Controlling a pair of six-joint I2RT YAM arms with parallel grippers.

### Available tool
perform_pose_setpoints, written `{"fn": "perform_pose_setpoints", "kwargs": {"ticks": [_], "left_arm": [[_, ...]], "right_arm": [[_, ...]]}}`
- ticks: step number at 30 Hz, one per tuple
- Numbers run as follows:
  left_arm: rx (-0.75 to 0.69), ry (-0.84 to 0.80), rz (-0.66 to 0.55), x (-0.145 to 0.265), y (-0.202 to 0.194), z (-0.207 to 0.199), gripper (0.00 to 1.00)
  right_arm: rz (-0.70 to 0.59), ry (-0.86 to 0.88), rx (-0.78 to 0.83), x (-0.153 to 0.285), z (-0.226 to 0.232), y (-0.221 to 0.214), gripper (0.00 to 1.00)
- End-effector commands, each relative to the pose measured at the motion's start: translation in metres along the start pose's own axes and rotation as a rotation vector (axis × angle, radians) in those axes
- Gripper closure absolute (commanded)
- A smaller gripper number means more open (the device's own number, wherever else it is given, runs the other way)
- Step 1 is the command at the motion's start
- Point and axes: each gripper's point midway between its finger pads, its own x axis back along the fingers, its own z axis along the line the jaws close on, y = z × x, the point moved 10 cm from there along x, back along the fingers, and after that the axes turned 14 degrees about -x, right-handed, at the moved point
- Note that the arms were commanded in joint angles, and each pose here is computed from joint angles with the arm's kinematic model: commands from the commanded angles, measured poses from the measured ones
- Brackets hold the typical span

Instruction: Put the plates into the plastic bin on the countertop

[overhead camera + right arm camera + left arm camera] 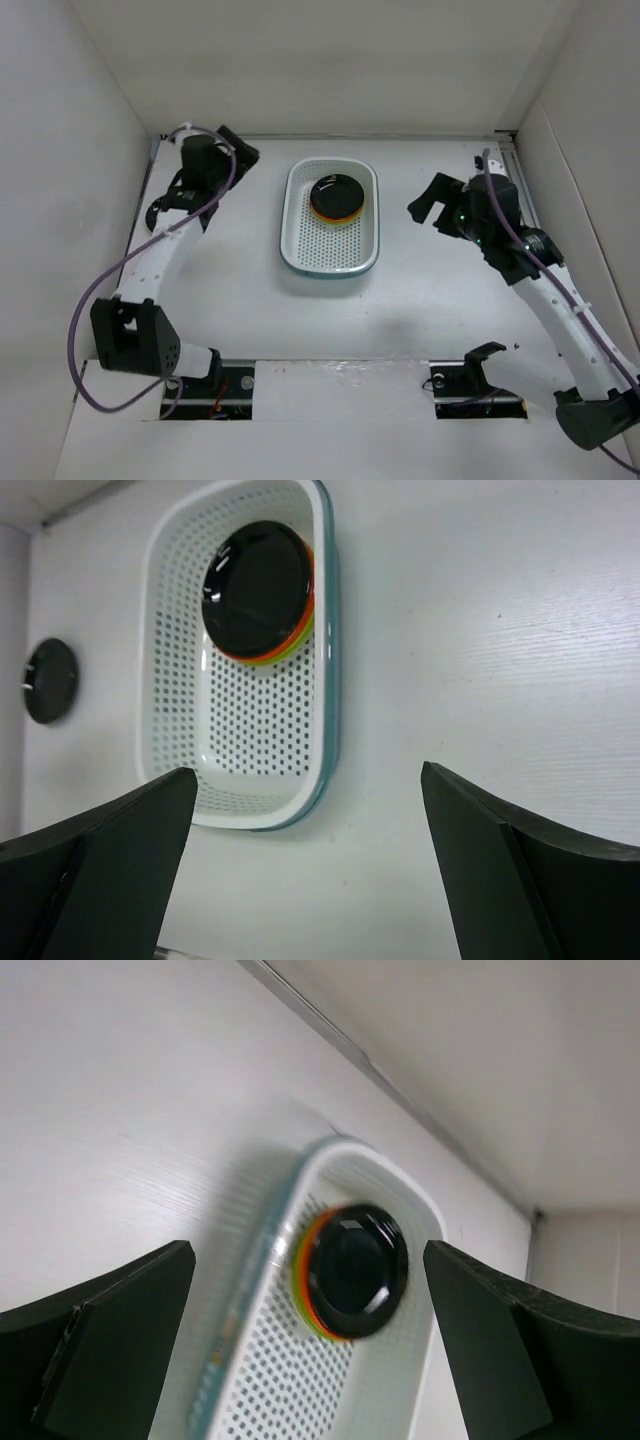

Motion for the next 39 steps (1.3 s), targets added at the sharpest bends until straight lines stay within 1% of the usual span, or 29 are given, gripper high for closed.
{"fn": "perform_pose_setpoints", "kwargs": {"ticks": [1, 2, 3, 5, 6, 7, 9, 11, 13, 15, 16, 17, 18, 20, 23, 25, 26, 27, 29, 30, 31, 33, 35, 37, 39], "left_arm": [[0.129, 0.287, -0.016, 0.021, 0.002, 0.059, 0.0], [0.171, 0.334, -0.003, 0.023, -0.008, 0.076, 0.0], [0.223, 0.378, -0.051, 0.034, -0.001, 0.095, 0.0], [0.28, 0.448, -0.084, 0.041, -0.003, 0.12, 0.0], [0.3, 0.476, -0.066, 0.041, -0.014, 0.135, 0.0], [0.324, 0.485, -0.087, 0.042, -0.009, 0.149, 0.0], [0.353, 0.554, -0.07, 0.039, -0.017, 0.164, 0.0], [0.428, 0.629, -0.078, 0.036, -0.021, 0.179, 0.0], [0.481, 0.675, -0.064, 0.033, -0.038, 0.19, 0.0], [0.554, 0.681, -0.119, 0.03, -0.04, 0.201, 0.0], [0.576, 0.703, -0.132, 0.031, -0.048, 0.208, 0.0], [0.588, 0.689, -0.175, 0.028, -0.047, 0.21, 0.0], [0.607, 0.697, -0.202, 0.028, -0.048, 0.214, 0.0], [0.615, 0.672, -0.237, 0.025, -0.049, 0.216, 0.0], [0.629, 0.677, -0.258, 0.013, -0.045, 0.225, 0.0], [0.632, 0.694, -0.217, -0.001, -0.048, 0.236, 0.0], [0.622, 0.69, -0.22, -0.007, -0.043, 0.237, 0.0], [0.606, 0.706, -0.171, -0.016, -0.049, 0.243, 0.0], [0.584, 0.692, -0.15, -0.027, -0.047, 0.247, 0.0], [0.571, 0.686, -0.155, -0.033, -0.039, 0.247, 0.0], [0.573, 0.702, -0.132, -0.04, -0.043, 0.252, 0.0], [0.556, 0.698, -0.11, -0.046, -0.043, 0.255, 0.0], [0.56, 0.717, -0.081, -0.051, -0.052, 0.26, 0.0], [0.559, 0.715, -0.084, -0.055, -0.051, 0.262, 0.0], [0.551, 0.724, -0.065, -0.061, -0.052, 0.265, 0.0]], "right_arm": [[-0.142, 0.068, 0.105, 0.018, 0.026, 0.008, 0.0], [-0.125, 0.05, 0.12, 0.01, 0.028, 0.003, 0.0], [-0.103, 0.049, 0.132, 0.006, 0.03, -0.002, 0.0], [-0.054, 0.102, 0.164, 0.0, 0.041, -0.011, 0.0], [-0.025, 0.103, 0.176, -0.004, 0.043, -0.017, 0.0], [-0.013, 0.152, 0.182, -0.002, 0.051, -0.022, 0.0], [0.015, 0.194, 0.193, -0.002, 0.052, -0.033, 0.0], [0.04, 0.256, 0.188, 0.001, 0.056, -0.043, 0.0], [0.045, 0.291, 0.176, 0.009, 0.055, -0.046, 0.0], [0.066, 0.334, 0.154, 0.013, 0.054, -0.052, 0.0], [0.073, 0.371, 0.137, 0.021, 0.053, -0.053, 0.0], [0.078, 0.397, 0.125, 0.023, 0.053, -0.055, 0.0], [0.123, 0.422, 0.136, 0.024, 0.048, -0.064, 0.0], [0.13, 0.461, 0.109, 0.034, 0.043, -0.065, 0.0], [0.148, 0.491, 0.113, 0.045, 0.034, -0.069, 0.0], [0.154, 0.499, 0.113, 0.052, 0.031, -0.068, 0.0], [0.151, 0.502, 0.112, 0.056, 0.029, -0.068, 0.0], [0.143, 0.512, 0.119, 0.061, 0.027, -0.066, 0.0], [0.13, 0.508, 0.127, 0.067, 0.024, -0.063, 0.0], [0.119, 0.52, 0.135, 0.072, 0.024, -0.06, 0.0], [0.117, 0.507, 0.135, 0.071, 0.023, -0.06, 0.0], [0.101, 0.505, 0.144, 0.074, 0.022, -0.057, 0.0], [0.076, 0.488, 0.148, 0.075, 0.022, -0.054, 0.0], [0.054, 0.484, 0.152, 0.076, 0.02, -0.052, 0.0], [0.06, 0.476, 0.154, 0.074, 0.021, -0.053, 0.0]]}}
